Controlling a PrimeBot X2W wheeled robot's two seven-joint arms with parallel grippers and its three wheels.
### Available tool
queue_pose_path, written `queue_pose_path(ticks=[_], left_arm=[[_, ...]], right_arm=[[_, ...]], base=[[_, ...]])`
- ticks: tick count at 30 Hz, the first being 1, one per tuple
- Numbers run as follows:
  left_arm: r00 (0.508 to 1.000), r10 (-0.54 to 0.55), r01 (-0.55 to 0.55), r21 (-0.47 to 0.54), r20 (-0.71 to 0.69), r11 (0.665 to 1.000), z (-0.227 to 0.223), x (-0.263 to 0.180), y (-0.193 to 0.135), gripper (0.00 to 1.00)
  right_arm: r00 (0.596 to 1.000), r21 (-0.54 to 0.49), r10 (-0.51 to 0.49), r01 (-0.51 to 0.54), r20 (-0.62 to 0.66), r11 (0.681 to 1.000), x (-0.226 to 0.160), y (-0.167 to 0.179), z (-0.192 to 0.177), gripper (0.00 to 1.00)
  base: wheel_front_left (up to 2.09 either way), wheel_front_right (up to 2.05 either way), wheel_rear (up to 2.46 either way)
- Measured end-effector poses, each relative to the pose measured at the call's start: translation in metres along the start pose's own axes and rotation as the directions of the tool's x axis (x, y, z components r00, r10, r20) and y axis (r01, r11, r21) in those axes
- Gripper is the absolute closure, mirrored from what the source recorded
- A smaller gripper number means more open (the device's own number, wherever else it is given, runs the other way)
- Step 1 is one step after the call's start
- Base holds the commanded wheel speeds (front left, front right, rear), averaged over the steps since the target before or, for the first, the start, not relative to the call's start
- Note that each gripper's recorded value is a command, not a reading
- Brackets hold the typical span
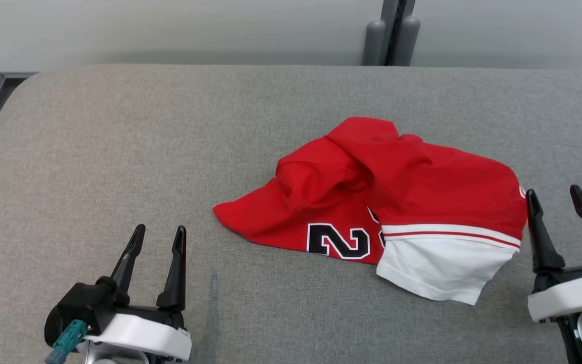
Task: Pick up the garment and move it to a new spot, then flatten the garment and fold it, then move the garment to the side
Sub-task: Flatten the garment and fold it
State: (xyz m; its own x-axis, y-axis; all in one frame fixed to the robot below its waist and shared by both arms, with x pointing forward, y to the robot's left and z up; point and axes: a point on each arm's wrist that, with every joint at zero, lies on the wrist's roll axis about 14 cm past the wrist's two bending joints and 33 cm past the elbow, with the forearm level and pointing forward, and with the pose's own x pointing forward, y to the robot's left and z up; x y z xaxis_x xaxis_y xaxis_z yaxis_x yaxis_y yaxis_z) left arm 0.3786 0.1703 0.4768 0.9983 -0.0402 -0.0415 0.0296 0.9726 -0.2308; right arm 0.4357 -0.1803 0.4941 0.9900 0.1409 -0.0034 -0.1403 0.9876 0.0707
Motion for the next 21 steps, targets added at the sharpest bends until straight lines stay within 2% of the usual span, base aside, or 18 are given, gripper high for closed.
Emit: queue_pose_path(ticks=[12,21], left_arm=[[1.0,-0.009,0.009,0.011,0.023,1.0,0.015,-0.019,-0.005,0.0],[1.0,-0.011,0.01,0.016,0.005,1.0,0.014,-0.021,-0.006,0.0]], right_arm=[[0.999,0.018,-0.028,0.028,0.033,0.999,-0.051,0.012,0.027,0.0],[0.998,0.028,-0.046,0.045,0.038,0.999,-0.06,0.012,0.032,0.0]], base=[[0.0,0.0,0.0],[0.0,0.0,0.0]])
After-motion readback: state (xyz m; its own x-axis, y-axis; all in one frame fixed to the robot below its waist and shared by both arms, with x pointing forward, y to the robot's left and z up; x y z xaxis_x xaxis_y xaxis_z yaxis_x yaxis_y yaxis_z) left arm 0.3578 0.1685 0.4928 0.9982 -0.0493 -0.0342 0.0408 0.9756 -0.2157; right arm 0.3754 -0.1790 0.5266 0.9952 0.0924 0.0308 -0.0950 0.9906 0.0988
